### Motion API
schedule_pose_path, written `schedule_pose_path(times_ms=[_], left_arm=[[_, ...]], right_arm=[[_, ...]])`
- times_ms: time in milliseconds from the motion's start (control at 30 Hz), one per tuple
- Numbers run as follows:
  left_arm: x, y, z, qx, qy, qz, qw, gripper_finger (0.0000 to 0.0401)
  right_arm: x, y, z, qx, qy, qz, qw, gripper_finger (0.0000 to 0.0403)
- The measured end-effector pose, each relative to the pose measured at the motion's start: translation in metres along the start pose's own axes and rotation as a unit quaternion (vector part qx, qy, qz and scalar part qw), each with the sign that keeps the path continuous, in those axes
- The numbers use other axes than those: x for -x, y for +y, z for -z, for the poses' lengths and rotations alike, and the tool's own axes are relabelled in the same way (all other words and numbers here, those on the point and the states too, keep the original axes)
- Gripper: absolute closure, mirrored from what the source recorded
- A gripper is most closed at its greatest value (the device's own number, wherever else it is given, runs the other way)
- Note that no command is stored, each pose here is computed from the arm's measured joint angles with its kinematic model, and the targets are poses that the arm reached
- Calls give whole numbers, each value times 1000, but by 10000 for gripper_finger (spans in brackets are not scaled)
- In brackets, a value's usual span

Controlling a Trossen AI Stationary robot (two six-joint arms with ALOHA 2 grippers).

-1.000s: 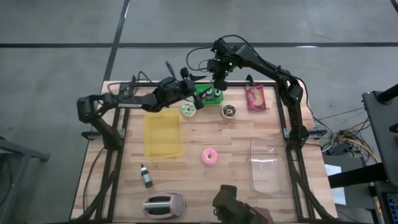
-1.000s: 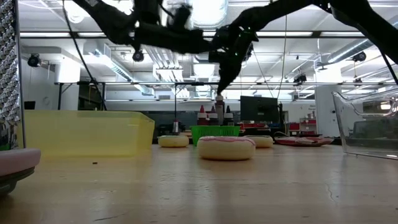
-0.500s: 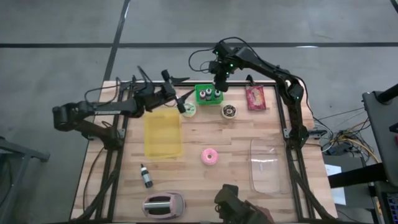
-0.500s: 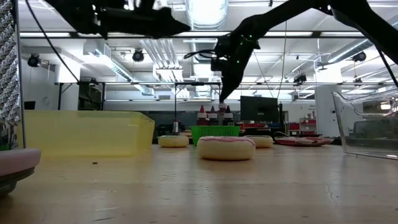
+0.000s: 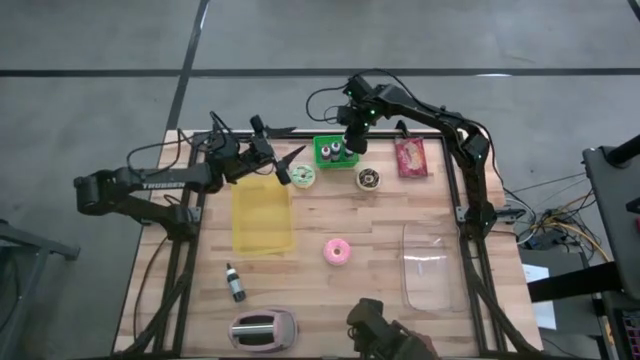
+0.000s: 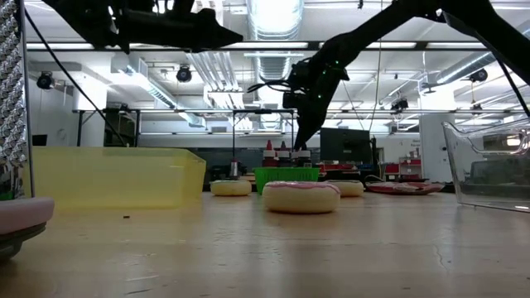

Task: Pick & Place Food Item
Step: Put the pink food coloring bottle into the green bin, then put the black donut into the transparent bin

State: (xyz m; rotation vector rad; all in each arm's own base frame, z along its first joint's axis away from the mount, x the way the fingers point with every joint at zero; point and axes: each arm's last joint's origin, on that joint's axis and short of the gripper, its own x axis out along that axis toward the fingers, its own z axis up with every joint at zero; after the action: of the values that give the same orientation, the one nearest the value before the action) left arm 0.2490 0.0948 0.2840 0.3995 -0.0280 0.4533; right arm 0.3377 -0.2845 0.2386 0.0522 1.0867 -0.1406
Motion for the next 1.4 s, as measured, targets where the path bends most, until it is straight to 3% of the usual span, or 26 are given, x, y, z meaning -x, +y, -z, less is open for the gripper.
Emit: schedule_pose_path(times_ms=[833, 1133, 1400], left_arm=[[0, 0, 1, -2, 3, -1, 1000, 144], [0, 0, 1, -2, 3, -1, 1000, 144], [0, 0, 1, -2, 3, -1, 1000, 144]], right_arm=[[-2, -2, 2, -21, -8, 0, 1000, 380], [-1, -7, 5, -39, -6, 3, 999, 289], [-2, -8, 3, -36, -14, 8, 999, 246]])
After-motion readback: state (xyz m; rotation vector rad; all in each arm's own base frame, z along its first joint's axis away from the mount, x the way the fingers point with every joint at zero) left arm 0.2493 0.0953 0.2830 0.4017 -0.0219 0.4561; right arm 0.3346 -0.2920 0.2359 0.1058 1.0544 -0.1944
